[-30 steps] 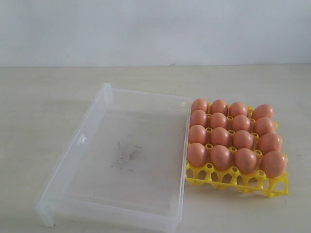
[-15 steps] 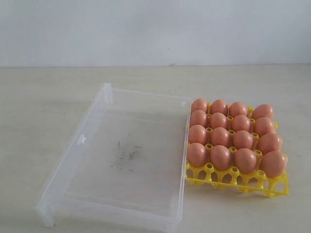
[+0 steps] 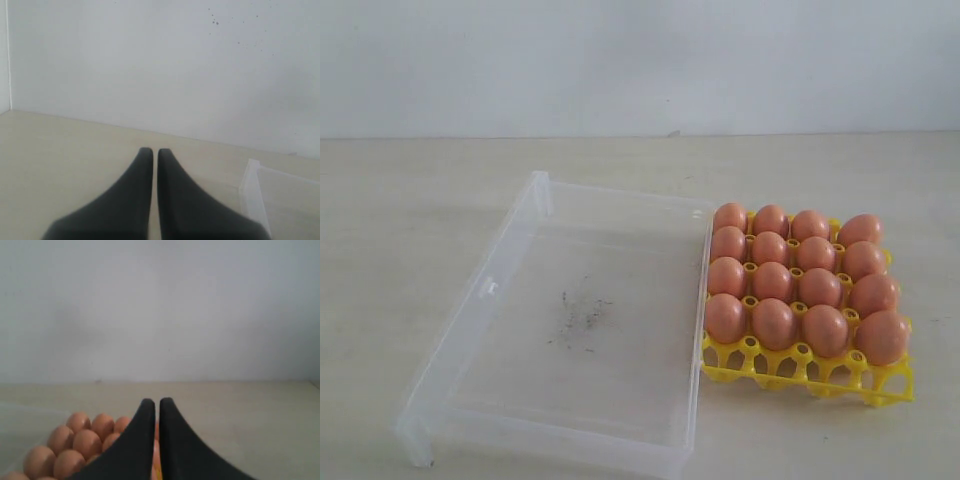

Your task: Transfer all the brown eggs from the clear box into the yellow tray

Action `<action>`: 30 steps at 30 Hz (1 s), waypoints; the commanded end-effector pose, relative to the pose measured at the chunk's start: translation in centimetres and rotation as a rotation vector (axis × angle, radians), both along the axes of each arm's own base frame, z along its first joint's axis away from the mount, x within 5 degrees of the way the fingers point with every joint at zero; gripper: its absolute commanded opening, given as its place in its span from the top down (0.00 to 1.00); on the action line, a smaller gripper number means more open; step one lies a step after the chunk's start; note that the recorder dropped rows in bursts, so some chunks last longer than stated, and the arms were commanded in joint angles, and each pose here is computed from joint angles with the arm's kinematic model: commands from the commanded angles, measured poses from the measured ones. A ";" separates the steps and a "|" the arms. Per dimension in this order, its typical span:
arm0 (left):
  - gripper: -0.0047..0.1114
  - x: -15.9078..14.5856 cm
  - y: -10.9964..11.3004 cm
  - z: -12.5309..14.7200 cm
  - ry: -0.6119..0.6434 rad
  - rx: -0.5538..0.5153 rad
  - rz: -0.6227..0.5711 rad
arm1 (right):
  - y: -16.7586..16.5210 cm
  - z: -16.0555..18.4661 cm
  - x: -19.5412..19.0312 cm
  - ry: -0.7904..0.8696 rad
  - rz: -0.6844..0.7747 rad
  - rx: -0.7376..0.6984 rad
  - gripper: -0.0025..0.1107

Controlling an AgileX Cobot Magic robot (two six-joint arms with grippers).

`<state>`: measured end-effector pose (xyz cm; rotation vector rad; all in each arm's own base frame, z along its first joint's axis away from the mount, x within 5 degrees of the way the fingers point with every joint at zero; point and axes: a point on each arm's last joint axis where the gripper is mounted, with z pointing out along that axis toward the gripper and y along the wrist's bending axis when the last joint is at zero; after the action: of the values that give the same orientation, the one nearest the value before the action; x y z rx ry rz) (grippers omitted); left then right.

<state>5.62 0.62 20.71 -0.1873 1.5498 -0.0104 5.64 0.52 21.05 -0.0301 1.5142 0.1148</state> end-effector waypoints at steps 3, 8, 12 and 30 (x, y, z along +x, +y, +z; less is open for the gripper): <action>0.93 0.0 0.0 -0.1 -0.003 -0.017 -0.002 | -0.1 -0.7 0.0 0.068 -0.009 -0.155 0.97; 0.93 0.0 0.0 -0.1 -0.003 -0.017 -0.002 | 0.0 -1.0 0.0 0.106 -0.004 -0.049 0.97; 0.93 0.0 0.0 -0.1 -0.003 -0.017 -0.002 | 0.0 -1.1 0.0 0.118 -0.004 0.012 0.97; 0.93 0.0 0.0 -0.1 -0.003 -0.017 -0.002 | 0.0 -1.1 0.0 0.118 -0.004 0.012 0.97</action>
<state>5.62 0.62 20.71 -0.1873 1.5498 -0.0104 5.64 0.50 19.94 -0.0170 1.6365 0.1221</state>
